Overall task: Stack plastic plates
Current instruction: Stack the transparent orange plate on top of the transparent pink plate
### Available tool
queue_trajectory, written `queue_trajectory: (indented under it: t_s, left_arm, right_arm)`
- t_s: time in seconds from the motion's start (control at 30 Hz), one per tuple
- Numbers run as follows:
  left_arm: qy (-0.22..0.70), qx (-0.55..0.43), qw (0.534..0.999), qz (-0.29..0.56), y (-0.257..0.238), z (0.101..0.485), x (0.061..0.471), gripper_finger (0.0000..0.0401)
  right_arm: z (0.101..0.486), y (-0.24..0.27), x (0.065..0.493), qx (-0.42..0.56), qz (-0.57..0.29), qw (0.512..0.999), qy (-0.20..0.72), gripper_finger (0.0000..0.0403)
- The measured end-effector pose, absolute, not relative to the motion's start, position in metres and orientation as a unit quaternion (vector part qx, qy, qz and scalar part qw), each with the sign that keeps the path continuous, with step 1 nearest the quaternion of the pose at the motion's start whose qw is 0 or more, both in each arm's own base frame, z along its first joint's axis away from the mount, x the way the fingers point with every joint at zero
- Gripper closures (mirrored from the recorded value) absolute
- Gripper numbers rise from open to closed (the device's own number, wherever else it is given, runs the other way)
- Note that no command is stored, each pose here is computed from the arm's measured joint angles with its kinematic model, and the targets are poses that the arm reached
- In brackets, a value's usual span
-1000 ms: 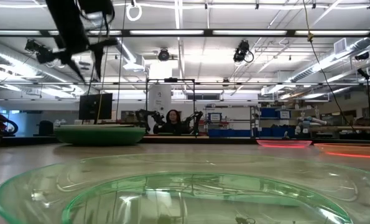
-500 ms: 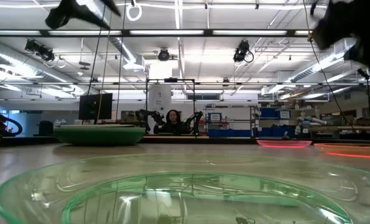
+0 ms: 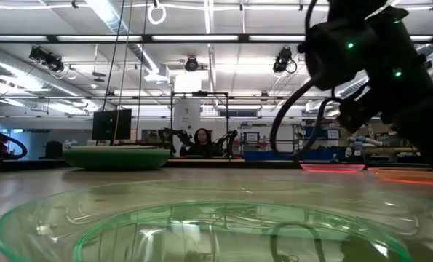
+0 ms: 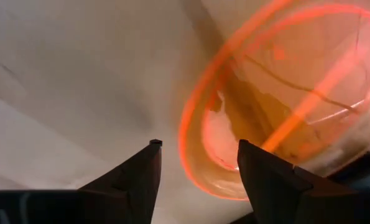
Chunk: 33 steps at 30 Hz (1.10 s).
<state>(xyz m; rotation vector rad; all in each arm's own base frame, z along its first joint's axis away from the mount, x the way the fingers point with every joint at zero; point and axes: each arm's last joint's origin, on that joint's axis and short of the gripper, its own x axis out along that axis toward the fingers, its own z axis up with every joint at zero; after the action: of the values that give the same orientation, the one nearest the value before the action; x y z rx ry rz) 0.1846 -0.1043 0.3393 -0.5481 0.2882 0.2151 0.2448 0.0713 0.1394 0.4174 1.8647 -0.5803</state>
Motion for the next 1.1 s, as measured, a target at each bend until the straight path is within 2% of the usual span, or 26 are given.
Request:
queue_trajectory:
  t_s: [0.27, 0.43, 0.67, 1.0, 1.1]
  left_arm:
    - [0.166, -0.229, 0.953, 0.111, -0.103, 0.334, 0.183, 0.0228]
    - [0.169, -0.198, 0.960, 0.105, -0.102, 0.335, 0.182, 0.0228]
    - [0.222, -0.171, 0.957, 0.076, -0.094, 0.335, 0.167, 0.0228]
    - [0.210, -0.225, 0.950, 0.049, -0.078, 0.357, 0.129, 0.0228]
    - [0.206, -0.226, 0.951, 0.035, -0.079, 0.359, 0.125, 0.0228]
  right_arm:
    - [0.118, 0.082, 0.273, 0.155, -0.253, 0.496, 0.816, 0.0197]
    - [0.109, 0.077, 0.278, 0.140, -0.253, 0.465, 0.837, 0.0229]
    - [0.112, 0.070, 0.277, 0.117, -0.220, 0.469, 0.847, 0.0283]
    - [0.109, 0.067, 0.272, 0.084, -0.164, 0.465, 0.866, 0.0294]
    - [0.109, 0.066, 0.272, 0.090, -0.165, 0.462, 0.867, 0.0310]
